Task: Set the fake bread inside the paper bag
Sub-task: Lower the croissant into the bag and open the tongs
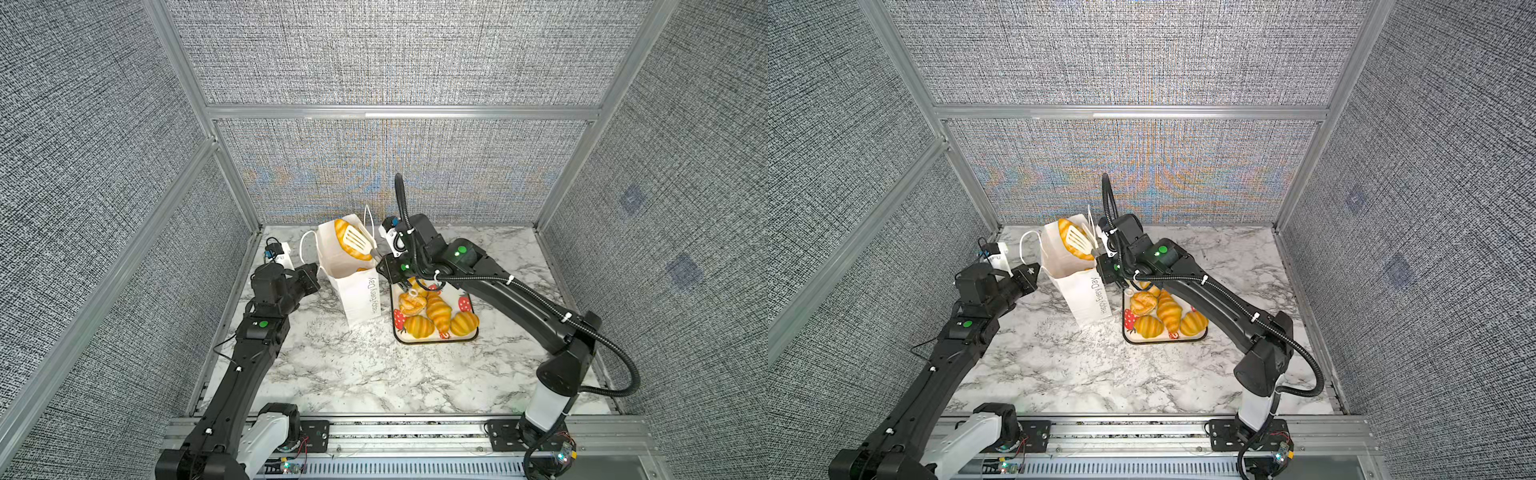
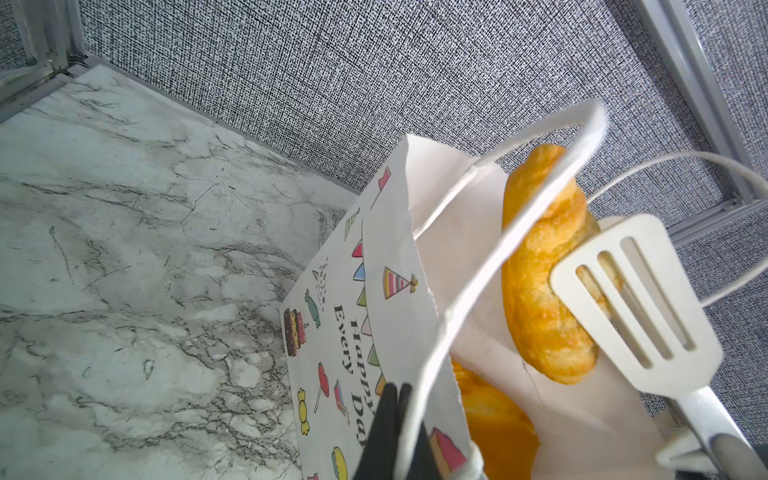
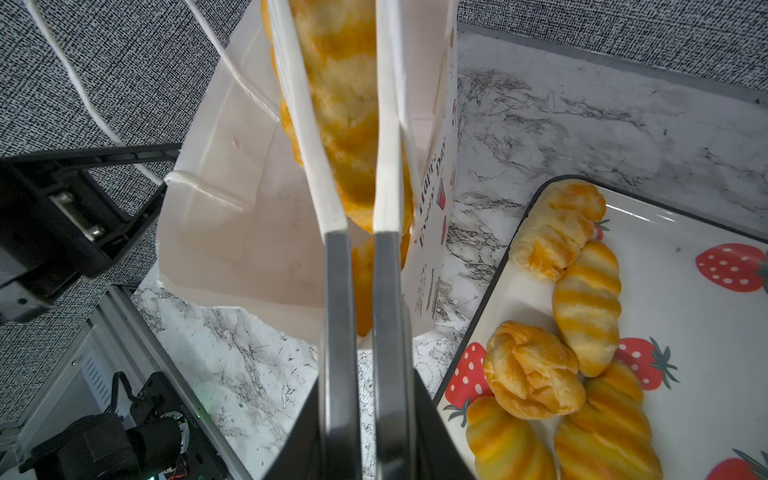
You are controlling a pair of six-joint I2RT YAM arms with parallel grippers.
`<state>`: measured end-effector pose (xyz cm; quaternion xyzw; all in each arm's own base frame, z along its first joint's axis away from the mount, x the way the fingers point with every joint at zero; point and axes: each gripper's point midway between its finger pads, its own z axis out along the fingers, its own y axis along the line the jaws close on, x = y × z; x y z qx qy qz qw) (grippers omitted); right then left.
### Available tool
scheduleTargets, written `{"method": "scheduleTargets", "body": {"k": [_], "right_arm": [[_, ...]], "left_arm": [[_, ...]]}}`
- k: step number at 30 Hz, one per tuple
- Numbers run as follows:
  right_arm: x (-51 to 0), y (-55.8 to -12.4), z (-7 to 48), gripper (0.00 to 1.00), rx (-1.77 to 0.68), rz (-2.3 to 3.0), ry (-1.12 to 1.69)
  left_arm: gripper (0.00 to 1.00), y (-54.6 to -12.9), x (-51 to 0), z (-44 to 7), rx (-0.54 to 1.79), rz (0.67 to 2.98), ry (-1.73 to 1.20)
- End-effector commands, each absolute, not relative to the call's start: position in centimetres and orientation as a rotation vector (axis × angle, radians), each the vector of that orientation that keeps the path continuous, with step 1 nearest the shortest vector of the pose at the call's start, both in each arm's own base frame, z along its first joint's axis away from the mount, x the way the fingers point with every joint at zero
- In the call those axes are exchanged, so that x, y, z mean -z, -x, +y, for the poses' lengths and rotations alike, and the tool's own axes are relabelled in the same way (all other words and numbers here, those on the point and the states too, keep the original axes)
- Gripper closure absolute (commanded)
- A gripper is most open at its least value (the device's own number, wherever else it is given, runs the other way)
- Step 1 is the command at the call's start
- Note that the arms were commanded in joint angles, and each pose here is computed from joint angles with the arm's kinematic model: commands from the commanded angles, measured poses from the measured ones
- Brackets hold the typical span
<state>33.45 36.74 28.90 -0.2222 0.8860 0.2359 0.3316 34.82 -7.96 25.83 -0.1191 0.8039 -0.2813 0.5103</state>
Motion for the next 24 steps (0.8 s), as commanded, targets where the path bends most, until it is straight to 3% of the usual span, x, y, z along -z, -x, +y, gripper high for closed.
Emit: {"method": "scheduleTargets", "body": {"k": [1,17,24], "right_arm": [[-28.8,-33.8,36.7,0.73,-0.646,2.323,0.556],[-27.9,-33.7,36.8,0.55,-0.661,2.342,0.565],[-27.7,-33.6,36.8,0.52,-0.657,2.347,0.566]], "left_arm": [[1.0,-34.9,-26.1,-8.1,0.685,1.93,0.278],[1.0,-34.9,-25.7,-8.1,0.686,1.938,0.279],[1.0,-34.8,-25.5,-8.2,0.689,1.94,0.284]]}}
